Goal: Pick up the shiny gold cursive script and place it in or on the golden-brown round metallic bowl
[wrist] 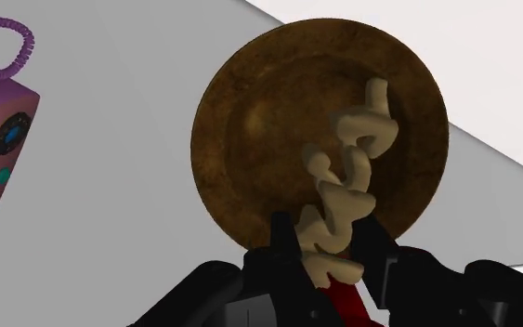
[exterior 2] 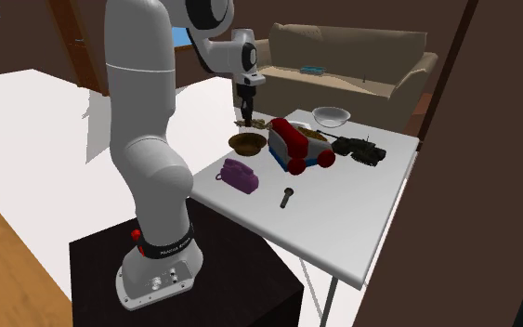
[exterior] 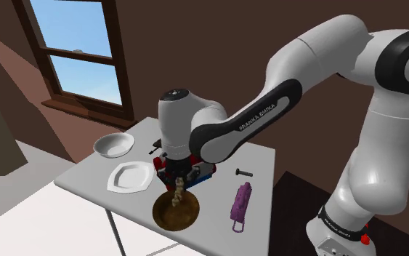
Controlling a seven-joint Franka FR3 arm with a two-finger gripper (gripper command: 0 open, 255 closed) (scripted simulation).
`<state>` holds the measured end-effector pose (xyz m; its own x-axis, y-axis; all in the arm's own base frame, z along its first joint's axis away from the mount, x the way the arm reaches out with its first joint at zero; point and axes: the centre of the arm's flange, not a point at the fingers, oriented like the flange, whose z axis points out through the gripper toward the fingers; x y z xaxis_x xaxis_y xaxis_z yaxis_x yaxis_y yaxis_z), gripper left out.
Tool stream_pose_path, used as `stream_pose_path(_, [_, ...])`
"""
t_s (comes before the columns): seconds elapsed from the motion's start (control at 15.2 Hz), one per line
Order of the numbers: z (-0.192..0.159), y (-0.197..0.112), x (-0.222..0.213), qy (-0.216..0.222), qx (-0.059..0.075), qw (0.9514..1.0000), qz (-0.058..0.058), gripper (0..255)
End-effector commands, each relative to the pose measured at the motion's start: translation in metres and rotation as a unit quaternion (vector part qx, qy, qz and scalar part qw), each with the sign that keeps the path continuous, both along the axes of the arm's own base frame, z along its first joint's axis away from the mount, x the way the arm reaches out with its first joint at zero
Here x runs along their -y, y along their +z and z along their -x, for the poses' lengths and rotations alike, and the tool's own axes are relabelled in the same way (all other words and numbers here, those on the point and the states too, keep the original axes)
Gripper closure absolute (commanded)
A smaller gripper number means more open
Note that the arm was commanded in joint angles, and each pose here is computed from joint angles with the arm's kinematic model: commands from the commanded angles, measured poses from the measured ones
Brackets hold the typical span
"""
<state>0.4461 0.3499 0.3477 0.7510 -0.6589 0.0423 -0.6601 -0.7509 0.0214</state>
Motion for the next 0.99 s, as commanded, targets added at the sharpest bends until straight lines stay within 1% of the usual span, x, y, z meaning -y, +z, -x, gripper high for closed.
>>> stream_pose_path(0.0, [-0.001,-0.010,-0.003,0.000,0.001,1.0000,-0.001,255])
stream_pose_path(0.73, [-0.001,-0.068,-0.003,0.000,0.001,1.0000,-0.001,255])
stream_pose_path(0.92, [-0.001,-0.071,-0.003,0.000,0.001,1.0000,-0.001,255])
